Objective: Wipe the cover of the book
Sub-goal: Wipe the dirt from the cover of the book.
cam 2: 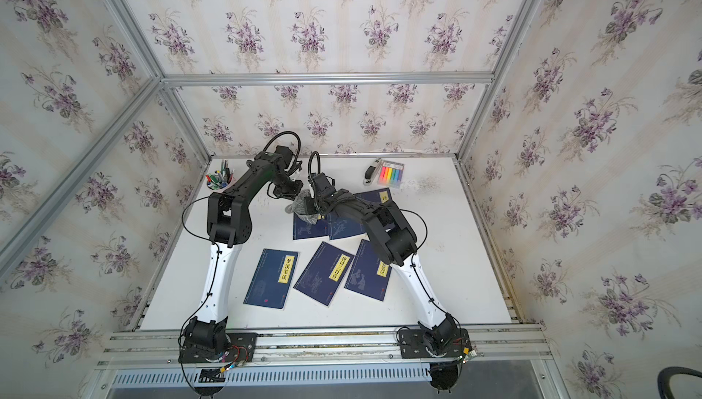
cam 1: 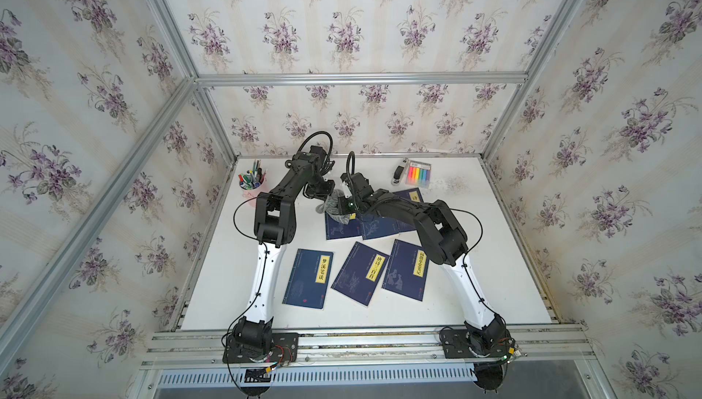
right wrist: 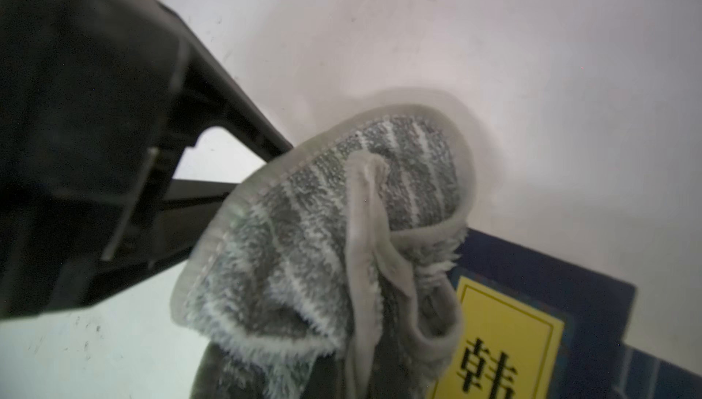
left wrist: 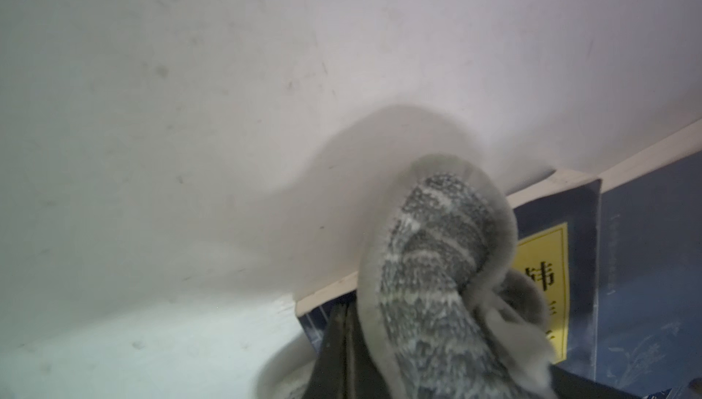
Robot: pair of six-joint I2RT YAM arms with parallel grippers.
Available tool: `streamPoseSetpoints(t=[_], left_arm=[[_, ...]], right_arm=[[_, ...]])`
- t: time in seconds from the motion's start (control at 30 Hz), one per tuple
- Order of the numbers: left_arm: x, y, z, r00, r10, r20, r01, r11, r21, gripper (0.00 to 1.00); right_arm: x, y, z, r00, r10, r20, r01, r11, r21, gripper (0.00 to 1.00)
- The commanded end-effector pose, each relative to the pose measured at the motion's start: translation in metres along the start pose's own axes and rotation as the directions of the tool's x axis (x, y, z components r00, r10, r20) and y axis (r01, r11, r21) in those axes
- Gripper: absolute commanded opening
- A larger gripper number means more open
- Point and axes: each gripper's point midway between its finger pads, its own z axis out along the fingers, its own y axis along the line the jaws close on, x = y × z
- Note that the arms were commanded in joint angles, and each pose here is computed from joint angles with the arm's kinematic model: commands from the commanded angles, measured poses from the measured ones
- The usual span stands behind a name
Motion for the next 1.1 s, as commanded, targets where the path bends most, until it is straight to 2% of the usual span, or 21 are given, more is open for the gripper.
streamPoseSetpoints(t=[0.0,0.13,0.27,0.37,0.57,0.7,0.87,1.07], left_arm=[[0.028,0.008,0.021,0.993,-0.023,-0.12,0.019,0.999,-0.033,0.0],[0.028,0.011,0.021,0.992,-0.028,-0.12,0.023,0.999,-0.045,0.0],[0.028,0.01,0.022,0.992,-0.029,-0.122,0.023,0.999,-0.044,0.0],[0.029,0.01,0.022,0.992,-0.028,-0.125,0.023,0.999,-0.043,0.0],[0.03,0.01,0.023,0.991,-0.031,-0.131,0.026,0.999,-0.041,0.0],[0.03,0.01,0.023,0.991,-0.029,-0.129,0.024,0.999,-0.041,0.0],[0.03,0.01,0.024,0.991,-0.03,-0.132,0.025,0.999,-0.041,0.0],[0.03,0.011,0.024,0.991,-0.03,-0.132,0.025,0.999,-0.043,0.0]], right_arm=[[0.105,-0.027,-0.012,0.948,0.023,-0.318,0.025,0.989,0.146,0.0],[0.147,-0.011,-0.028,0.93,-0.008,-0.368,0.061,0.989,0.134,0.0],[0.156,-0.005,-0.032,0.932,-0.006,-0.363,0.056,0.99,0.128,0.0],[0.139,-0.008,-0.025,0.939,-0.011,-0.343,0.064,0.988,0.144,0.0],[0.071,-0.011,-0.001,0.968,0.019,-0.25,0.012,0.993,0.121,0.0],[0.056,-0.012,0.009,0.97,0.015,-0.241,0.015,0.992,0.122,0.0],[0.08,-0.005,0.002,0.959,-0.002,-0.285,0.035,0.993,0.111,0.0],[0.145,0.012,-0.018,0.931,-0.041,-0.363,0.082,0.992,0.097,0.0]])
